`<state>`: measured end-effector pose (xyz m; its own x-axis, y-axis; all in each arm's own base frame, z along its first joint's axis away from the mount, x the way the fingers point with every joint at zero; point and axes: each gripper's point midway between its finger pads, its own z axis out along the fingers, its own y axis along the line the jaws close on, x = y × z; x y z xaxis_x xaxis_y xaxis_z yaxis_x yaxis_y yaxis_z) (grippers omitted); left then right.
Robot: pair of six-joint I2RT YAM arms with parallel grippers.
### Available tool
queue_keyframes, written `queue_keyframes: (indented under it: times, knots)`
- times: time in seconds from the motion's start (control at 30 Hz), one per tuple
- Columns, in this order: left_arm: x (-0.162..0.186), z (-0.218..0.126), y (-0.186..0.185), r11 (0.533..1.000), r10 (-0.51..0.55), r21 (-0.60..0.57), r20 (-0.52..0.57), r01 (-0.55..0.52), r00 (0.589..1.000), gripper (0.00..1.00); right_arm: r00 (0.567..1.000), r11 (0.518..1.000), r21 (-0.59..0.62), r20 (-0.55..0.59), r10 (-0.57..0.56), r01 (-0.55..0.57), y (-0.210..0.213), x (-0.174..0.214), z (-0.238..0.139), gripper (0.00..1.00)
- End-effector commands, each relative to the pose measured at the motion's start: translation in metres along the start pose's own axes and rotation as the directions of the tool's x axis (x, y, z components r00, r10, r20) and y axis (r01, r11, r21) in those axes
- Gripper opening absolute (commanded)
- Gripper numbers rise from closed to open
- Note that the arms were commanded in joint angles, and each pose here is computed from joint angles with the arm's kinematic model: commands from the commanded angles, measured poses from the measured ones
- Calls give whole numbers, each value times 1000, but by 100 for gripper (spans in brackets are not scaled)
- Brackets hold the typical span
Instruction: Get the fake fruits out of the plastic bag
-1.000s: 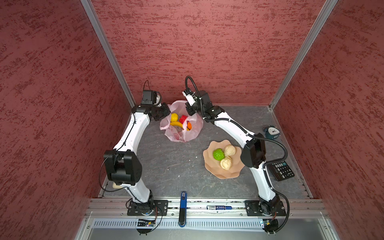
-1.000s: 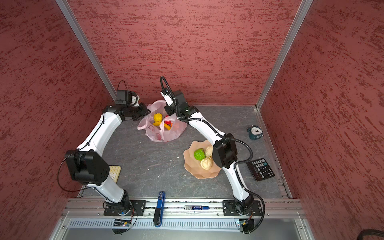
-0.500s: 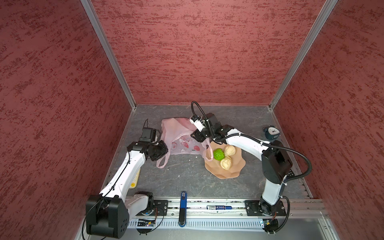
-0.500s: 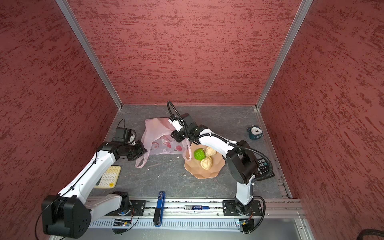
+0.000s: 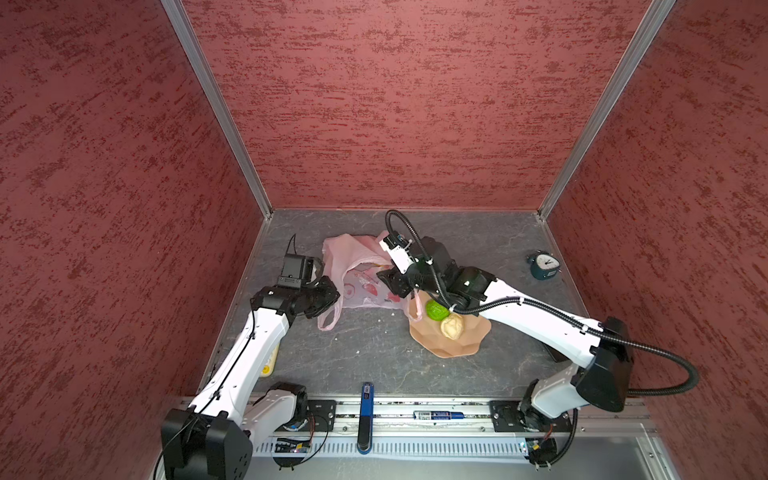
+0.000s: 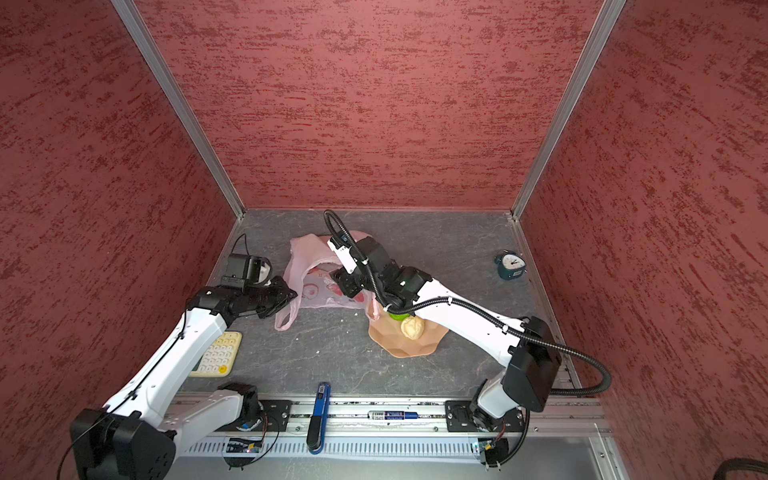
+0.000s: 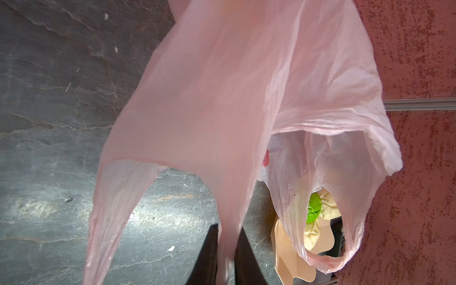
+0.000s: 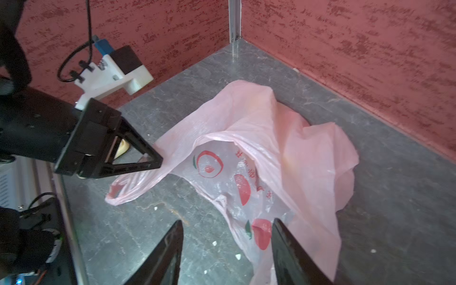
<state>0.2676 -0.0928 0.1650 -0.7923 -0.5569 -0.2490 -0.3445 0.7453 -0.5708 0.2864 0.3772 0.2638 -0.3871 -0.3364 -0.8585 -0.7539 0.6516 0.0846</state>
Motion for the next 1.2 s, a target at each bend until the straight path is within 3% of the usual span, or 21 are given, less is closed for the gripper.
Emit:
queue_keyframes:
  times: [0.0,0.17,0.4,0.6,0.87,1.17]
  knots:
    - [1,-4,-10,999,13,39,6,-14,1000,21,997,997,42,-40,65,-63,-2,25,10,53]
    - [15,7,-1,1000,23,8,-47,-22,999,49,992,992,6,-18,124,-124,4,30,18,50]
    - [17,19,20,993,51,-107,-30,-54,998,66,990,990,-13,-3,138,-138,6,28,20,49]
    - [4,40,3,997,76,-17,6,-76,997,63,992,992,-8,-29,125,-125,10,35,25,48]
    - [-16,26,-33,990,62,126,58,-69,996,30,993,995,68,-87,75,-69,10,64,62,44]
    - [-19,-7,-38,971,-12,237,105,-13,994,27,991,971,195,10,137,-136,-16,44,133,40]
